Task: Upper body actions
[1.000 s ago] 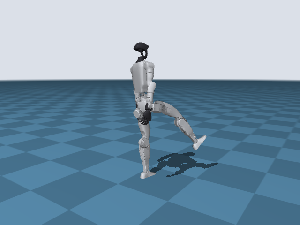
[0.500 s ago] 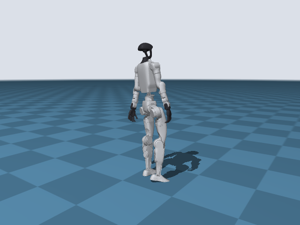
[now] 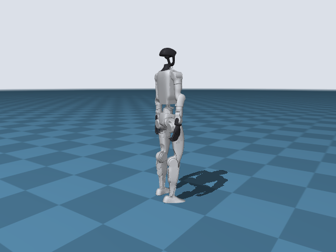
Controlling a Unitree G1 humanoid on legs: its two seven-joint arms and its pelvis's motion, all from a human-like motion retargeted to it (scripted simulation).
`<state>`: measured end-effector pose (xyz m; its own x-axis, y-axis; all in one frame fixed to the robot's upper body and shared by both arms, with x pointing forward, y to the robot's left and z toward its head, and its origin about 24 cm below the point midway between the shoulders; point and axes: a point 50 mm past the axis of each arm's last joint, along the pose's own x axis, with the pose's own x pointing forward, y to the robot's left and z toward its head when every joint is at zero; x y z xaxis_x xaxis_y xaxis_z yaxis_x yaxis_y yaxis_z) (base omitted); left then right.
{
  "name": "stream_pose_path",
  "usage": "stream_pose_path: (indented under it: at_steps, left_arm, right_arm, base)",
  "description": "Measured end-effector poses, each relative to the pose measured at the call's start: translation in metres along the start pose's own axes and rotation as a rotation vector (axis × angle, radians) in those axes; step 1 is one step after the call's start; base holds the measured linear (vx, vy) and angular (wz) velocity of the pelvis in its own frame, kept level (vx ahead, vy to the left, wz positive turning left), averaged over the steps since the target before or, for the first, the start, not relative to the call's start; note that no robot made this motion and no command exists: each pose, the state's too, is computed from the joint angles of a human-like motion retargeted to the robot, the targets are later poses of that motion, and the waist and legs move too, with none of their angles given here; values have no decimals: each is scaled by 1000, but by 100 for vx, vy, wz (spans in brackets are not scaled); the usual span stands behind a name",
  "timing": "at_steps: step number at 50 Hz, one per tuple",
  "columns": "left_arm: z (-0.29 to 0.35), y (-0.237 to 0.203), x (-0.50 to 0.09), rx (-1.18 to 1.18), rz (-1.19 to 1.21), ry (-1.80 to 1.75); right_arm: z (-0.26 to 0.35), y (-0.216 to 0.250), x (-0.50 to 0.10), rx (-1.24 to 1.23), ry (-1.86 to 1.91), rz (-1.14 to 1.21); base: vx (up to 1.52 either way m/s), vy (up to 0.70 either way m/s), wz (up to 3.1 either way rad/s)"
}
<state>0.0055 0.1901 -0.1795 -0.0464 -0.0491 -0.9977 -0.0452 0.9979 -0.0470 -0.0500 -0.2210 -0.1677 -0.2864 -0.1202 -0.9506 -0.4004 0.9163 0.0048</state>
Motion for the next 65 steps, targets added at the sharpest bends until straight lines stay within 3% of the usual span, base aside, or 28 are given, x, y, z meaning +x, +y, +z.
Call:
stream_pose_path:
  at_steps: [15, 27, 37, 65]
  left_arm:
    - [-60, -7, -3, -27, 9, 219]
    - [-44, -9, -1, 14, -9, 178]
    - [-21, -9, 1, 37, -16, 97]
    - [-43, -10, -1, 41, -14, 183]
  right_arm:
    - [42, 1, -6, -105, -135, -3]
    - [71, -5, -13, -118, -227, -7]
    - [60, -1, -10, -139, -186, -1]
    - [36, 4, -5, -126, -91, 10]
  base:
    - [-6, 0, -2]
    - [0, 0, 1]
    - [0, 0, 0]
    - [0, 0, 0]
